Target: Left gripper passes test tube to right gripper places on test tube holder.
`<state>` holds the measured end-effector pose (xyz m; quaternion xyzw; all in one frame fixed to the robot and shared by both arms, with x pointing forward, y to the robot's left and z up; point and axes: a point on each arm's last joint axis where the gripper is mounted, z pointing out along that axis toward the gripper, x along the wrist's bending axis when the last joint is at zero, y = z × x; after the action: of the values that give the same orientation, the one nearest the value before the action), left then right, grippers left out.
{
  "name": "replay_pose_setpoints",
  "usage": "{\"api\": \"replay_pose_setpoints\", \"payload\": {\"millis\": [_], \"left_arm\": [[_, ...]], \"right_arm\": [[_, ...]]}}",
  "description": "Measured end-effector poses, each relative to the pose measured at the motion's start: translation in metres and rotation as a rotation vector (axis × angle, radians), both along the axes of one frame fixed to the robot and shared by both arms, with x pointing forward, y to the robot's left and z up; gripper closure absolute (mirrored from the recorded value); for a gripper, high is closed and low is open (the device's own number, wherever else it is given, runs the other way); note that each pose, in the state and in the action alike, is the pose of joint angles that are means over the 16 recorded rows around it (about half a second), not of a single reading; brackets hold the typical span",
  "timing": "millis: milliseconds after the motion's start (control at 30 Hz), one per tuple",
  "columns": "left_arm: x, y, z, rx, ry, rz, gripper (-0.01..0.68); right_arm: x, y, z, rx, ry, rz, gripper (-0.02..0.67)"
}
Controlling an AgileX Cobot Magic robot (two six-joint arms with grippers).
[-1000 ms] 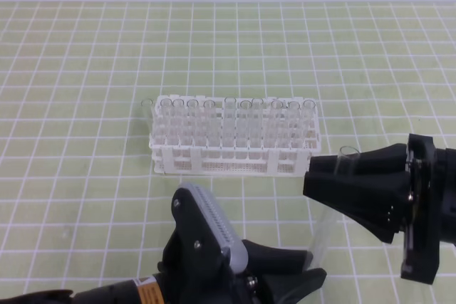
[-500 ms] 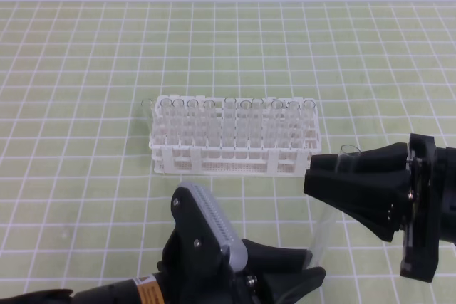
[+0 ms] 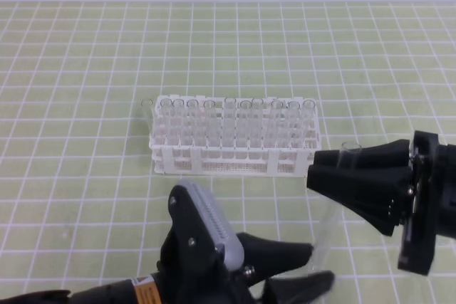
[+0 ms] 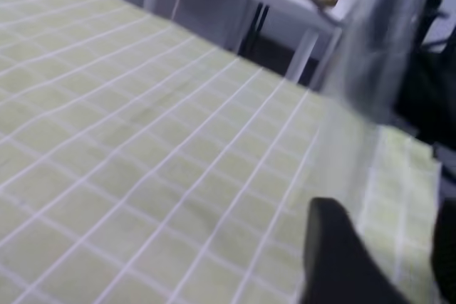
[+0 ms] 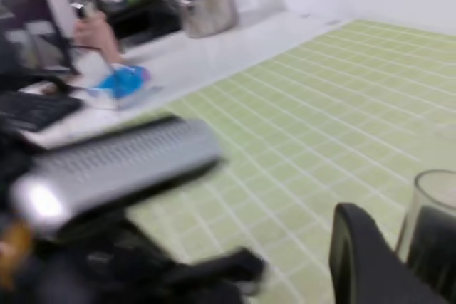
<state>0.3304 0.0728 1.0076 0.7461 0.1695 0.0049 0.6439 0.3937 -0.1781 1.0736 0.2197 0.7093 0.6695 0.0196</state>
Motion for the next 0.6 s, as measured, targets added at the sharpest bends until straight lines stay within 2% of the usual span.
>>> {"api": "replay_pose_setpoints", "payload": {"millis": [267,433,600], "left_arm": [[-0.001,0.002,0.002,0.002,0.013,0.008,0.25],[-0.001,0.009,0.005,0.053,-0.004,0.032,0.212],[-0.001,0.02,0.009,0.132,-0.025,0.071,0.214]], "right_arm": [[0.004,-0.002,-0.002,-0.032,-0.023,-0.046,0.557],[0.01,-0.004,0.0,-0.071,-0.071,-0.099,0.557],[0.02,-0.007,0.009,-0.122,-0.159,-0.171,0.557]]}}
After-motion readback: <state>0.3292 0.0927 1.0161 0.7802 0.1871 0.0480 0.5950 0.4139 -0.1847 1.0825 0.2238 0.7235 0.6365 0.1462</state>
